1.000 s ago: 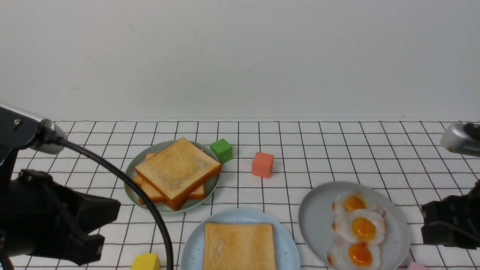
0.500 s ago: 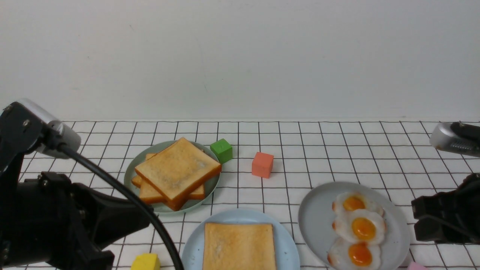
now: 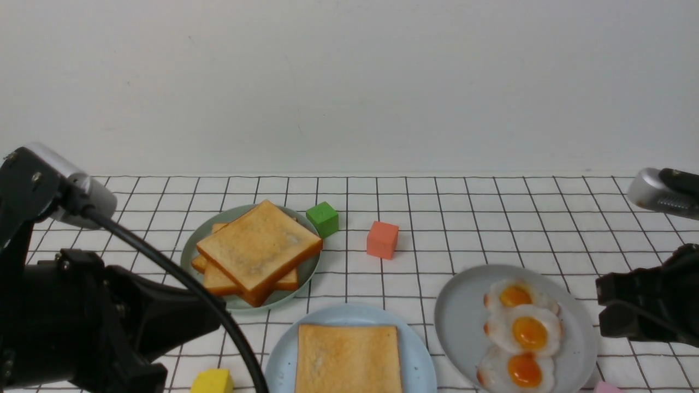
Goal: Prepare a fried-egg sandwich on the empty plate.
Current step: Use the right arm to grab a fried egg
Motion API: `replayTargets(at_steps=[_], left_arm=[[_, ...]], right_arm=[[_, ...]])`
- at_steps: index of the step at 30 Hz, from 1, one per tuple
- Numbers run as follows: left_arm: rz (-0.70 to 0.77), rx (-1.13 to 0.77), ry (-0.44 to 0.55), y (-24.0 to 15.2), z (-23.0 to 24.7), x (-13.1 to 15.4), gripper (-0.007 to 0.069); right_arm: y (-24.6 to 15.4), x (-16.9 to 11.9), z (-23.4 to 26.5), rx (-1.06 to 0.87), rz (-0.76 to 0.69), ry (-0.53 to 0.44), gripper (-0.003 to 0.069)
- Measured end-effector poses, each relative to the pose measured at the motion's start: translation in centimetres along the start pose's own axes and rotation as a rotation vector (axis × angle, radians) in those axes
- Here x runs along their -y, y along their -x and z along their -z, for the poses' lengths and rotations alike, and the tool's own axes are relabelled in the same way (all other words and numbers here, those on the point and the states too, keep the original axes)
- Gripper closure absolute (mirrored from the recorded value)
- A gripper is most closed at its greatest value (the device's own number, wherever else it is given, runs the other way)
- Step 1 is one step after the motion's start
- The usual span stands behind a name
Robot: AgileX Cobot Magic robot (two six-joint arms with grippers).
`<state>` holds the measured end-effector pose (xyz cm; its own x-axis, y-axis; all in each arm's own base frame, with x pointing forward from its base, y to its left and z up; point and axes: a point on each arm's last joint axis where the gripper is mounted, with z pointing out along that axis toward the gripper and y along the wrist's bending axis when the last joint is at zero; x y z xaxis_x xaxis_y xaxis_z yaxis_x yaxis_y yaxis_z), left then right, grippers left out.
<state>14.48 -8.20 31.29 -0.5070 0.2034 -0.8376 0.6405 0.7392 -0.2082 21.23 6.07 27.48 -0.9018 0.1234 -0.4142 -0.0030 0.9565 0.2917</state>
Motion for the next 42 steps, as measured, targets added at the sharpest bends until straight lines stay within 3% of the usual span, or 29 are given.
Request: replayTargets(at_steps=[13, 17, 23, 25, 30, 42], left_arm=[[-0.005, 0.020, -0.023, 0.2, 0.0, 0.2, 0.0638], [-0.004, 0.010, -0.035, 0.1, 0.0, 0.3, 0.0638], [-0.002, 0.009, -0.039, 0.1, 0.0, 0.3, 0.0638], [-0.002, 0.008, -0.040, 0.1, 0.0, 0.4, 0.0638], [-0.002, 0.004, -0.044, 0.0, 0.0, 0.4, 0.0638], [0.025, -0.049, -0.054, -0.2, -1.2, -0.2, 0.0638]], right_arm=[[3.0, 1.1, -6.4, -0.077, -0.084, 0.010, 0.0335], [4.6, 3.9, -8.4, -0.100, -0.069, 0.057, 0.0291], [5.7, 6.9, -10.8, -0.070, -0.070, 0.233, 0.0285], [5.6, 7.9, -11.7, -0.078, -0.099, 0.250, 0.0285], [5.6, 9.3, -12.2, -0.080, -0.135, 0.246, 0.0285], [5.1, 9.1, -13.9, -0.131, -0.172, 0.275, 0.0284]])
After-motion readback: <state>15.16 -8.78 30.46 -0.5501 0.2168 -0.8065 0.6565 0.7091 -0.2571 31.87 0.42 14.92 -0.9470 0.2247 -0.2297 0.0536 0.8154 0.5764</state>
